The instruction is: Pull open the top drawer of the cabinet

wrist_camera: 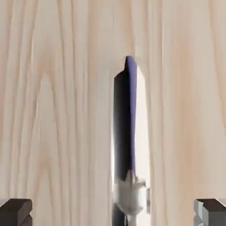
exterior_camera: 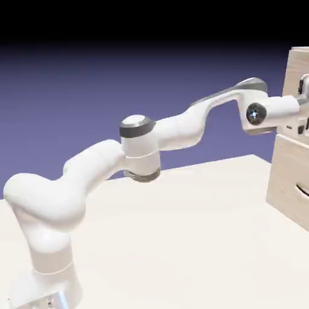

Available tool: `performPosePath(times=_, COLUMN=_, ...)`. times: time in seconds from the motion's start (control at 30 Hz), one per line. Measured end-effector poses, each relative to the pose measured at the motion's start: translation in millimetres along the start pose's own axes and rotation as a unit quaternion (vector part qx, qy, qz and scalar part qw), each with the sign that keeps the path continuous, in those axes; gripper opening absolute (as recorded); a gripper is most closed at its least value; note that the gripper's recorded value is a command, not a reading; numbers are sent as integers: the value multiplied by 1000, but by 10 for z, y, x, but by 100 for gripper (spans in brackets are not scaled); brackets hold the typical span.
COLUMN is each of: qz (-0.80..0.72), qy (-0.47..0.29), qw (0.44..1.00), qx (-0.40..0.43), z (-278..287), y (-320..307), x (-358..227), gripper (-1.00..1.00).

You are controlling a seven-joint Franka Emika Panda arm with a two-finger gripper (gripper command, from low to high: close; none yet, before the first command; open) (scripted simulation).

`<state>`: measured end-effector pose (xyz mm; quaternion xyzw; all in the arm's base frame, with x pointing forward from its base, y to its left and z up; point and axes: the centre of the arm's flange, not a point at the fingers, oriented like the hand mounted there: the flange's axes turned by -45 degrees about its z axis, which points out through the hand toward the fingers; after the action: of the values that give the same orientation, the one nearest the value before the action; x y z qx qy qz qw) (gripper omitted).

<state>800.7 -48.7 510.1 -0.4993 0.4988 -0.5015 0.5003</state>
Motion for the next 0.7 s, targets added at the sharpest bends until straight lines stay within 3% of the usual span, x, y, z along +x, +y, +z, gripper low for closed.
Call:
performPosePath(times=0.03, qz=0, qy=0, qw=1000, qx=-1, z=31, y=21, x=0, gripper=0)
performPosePath(times=0.07, qz=1, qy=-1, qw=1000, qx=-2, z=59, y=45, x=1, gripper=-100)
performPosePath(times=0.7, qz=1, qy=-1, qw=1000, qx=-1, z=-650, y=41, x=2, gripper=-100)
